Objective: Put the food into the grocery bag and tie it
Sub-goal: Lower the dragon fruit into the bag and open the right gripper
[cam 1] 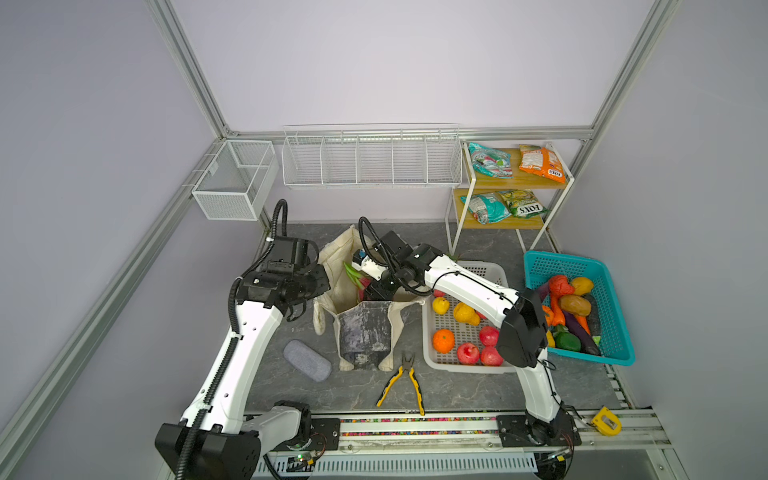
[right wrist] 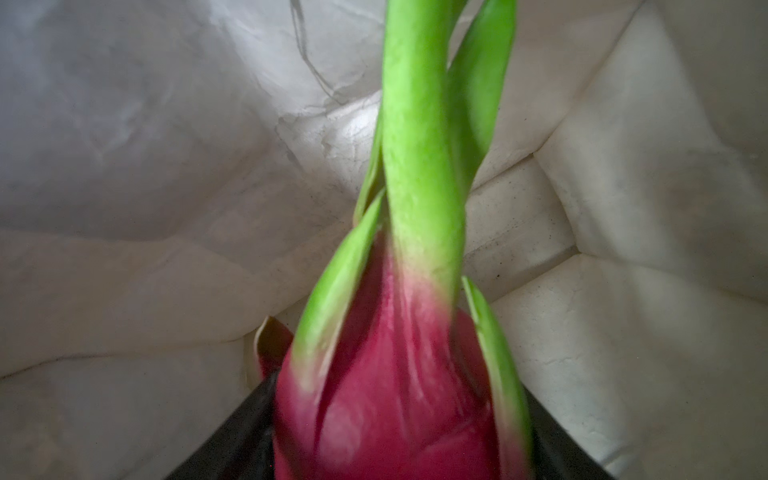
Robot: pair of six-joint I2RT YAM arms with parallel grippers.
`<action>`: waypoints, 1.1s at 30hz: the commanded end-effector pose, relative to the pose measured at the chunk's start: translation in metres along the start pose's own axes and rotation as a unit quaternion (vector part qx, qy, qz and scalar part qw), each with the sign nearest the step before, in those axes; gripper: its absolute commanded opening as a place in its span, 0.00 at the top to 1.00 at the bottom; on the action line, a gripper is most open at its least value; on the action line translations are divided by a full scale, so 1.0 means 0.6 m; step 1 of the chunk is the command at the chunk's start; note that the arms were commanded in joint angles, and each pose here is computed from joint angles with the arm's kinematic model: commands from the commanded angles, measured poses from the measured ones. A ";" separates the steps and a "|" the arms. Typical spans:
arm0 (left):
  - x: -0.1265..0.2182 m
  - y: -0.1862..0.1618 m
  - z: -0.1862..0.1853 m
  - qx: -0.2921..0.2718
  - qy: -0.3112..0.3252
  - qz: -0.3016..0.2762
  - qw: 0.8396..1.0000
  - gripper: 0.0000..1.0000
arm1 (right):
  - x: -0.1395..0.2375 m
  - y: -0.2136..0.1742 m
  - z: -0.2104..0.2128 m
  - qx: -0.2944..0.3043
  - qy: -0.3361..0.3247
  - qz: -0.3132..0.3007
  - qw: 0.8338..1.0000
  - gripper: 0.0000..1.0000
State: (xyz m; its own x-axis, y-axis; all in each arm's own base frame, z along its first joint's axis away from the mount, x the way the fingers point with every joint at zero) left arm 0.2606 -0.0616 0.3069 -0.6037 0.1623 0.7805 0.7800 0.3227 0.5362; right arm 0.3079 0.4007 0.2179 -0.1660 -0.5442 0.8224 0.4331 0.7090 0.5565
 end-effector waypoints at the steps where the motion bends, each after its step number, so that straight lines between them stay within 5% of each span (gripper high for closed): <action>1: 0.017 0.019 -0.010 -0.010 -0.013 -0.021 1.000 1.00 | -0.023 -0.005 -0.008 -0.001 -0.013 0.014 1.000 0.39; 14: 0.007 0.007 -0.005 -0.009 -0.010 -0.009 1.000 1.00 | -0.099 -0.035 -0.027 -0.021 -0.050 0.071 0.996 0.37; 24: -0.004 -0.004 0.000 -0.014 -0.009 0.004 1.000 1.00 | -0.106 -0.037 -0.016 0.010 -0.055 0.084 0.995 0.00; 27: -0.007 -0.007 0.001 -0.012 -0.011 0.004 1.000 1.00 | -0.108 -0.038 -0.008 0.027 -0.059 0.085 0.994 0.12; 33: -0.007 -0.009 0.001 -0.011 -0.014 0.001 1.000 1.00 | -0.078 -0.018 -0.004 0.027 -0.091 0.060 0.994 0.12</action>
State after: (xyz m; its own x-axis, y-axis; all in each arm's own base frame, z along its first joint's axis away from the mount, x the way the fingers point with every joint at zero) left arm 0.2625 -0.0632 0.3003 -0.6016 0.1731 0.7798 0.7854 0.3062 0.5380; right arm 0.3135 0.4190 0.1583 -0.2252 -0.3645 0.9036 0.4333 0.7931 0.4279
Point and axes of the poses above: each gripper's point midway between its finger pads, its own x axis back along the fingers, its own z axis along the line the jaws close on, y = z × x, the point moved 7 cm from there along x, back along the fingers
